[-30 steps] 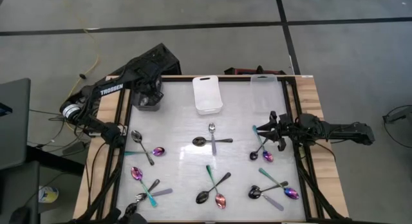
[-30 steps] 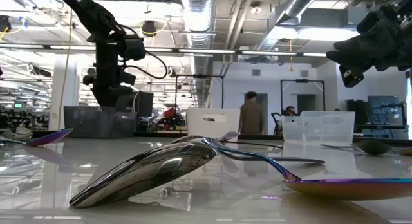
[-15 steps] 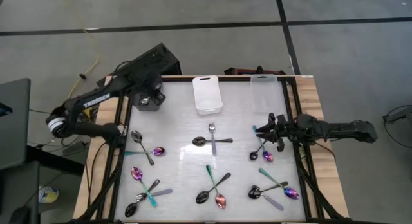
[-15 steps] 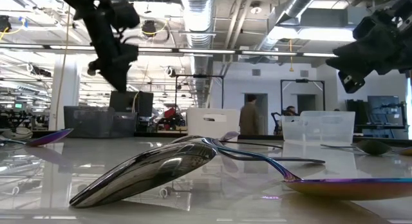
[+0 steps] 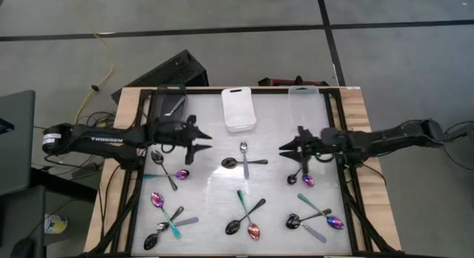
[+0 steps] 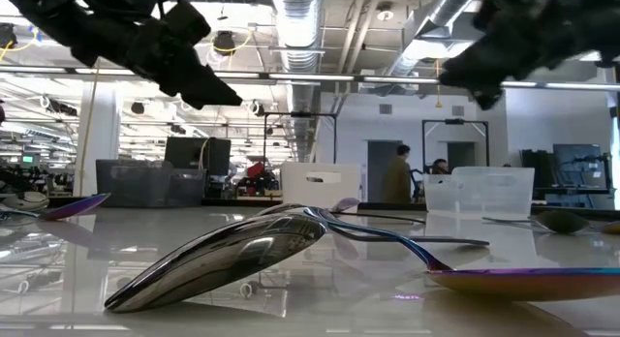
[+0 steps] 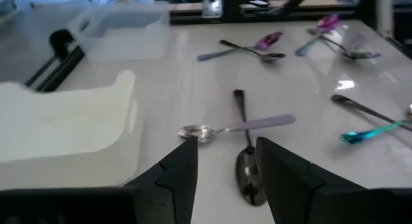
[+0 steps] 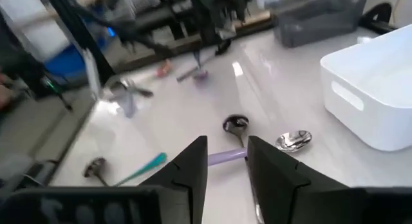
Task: Sort silverware by color (type)
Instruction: Put the black spoon into the transparent bin
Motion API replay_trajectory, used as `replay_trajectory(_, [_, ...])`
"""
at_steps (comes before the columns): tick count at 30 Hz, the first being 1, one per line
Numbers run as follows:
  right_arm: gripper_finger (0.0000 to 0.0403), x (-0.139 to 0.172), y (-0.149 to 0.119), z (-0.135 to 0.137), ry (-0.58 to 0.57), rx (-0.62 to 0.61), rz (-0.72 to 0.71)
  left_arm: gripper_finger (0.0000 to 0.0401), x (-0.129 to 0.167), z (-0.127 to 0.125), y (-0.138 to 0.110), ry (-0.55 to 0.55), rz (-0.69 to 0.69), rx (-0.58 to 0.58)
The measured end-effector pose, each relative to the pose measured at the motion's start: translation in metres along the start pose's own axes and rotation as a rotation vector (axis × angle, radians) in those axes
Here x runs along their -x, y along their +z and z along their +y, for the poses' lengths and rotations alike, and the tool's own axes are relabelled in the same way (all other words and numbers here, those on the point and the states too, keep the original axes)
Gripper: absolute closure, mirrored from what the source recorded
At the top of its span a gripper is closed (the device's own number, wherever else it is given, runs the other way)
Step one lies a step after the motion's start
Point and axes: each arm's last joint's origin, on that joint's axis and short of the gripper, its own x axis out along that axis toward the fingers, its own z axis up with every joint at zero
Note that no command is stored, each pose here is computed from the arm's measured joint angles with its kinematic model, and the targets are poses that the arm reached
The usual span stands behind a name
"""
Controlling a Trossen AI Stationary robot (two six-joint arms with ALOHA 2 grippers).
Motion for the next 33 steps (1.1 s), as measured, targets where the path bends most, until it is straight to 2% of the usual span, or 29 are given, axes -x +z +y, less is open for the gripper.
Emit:
replay_trajectory(5, [0.0269, -0.051, 0.014, 0.006, -0.025, 0.118, 0.131, 0.0259, 0.0, -0.006, -0.004, 0.027, 0.016, -0.033])
replay_trajectory(12, [0.0269, -0.125, 0.009, 0.016, -0.012, 0.297, 0.293, 0.0259, 0.0, -0.006, -0.007, 0.024, 0.043, -0.031])
replay_trajectory(18, [0.0269, -0.175, 0.001, 0.017, -0.013, 0.372, 0.397, 0.0259, 0.0, -0.006, -0.01, 0.015, 0.069, -0.054])
replay_trajectory(25, [0.0261, -0.21, -0.002, 0.004, -0.09, 0.364, 0.549, 0.0259, 0.0, -0.006, -0.01, 0.014, 0.069, -0.071])
replay_trajectory(33, [0.0181, -0.225, -0.009, -0.005, -0.115, 0.37, 0.651, 0.0259, 0.0, -0.006, -0.01, 0.014, 0.071, -0.071])
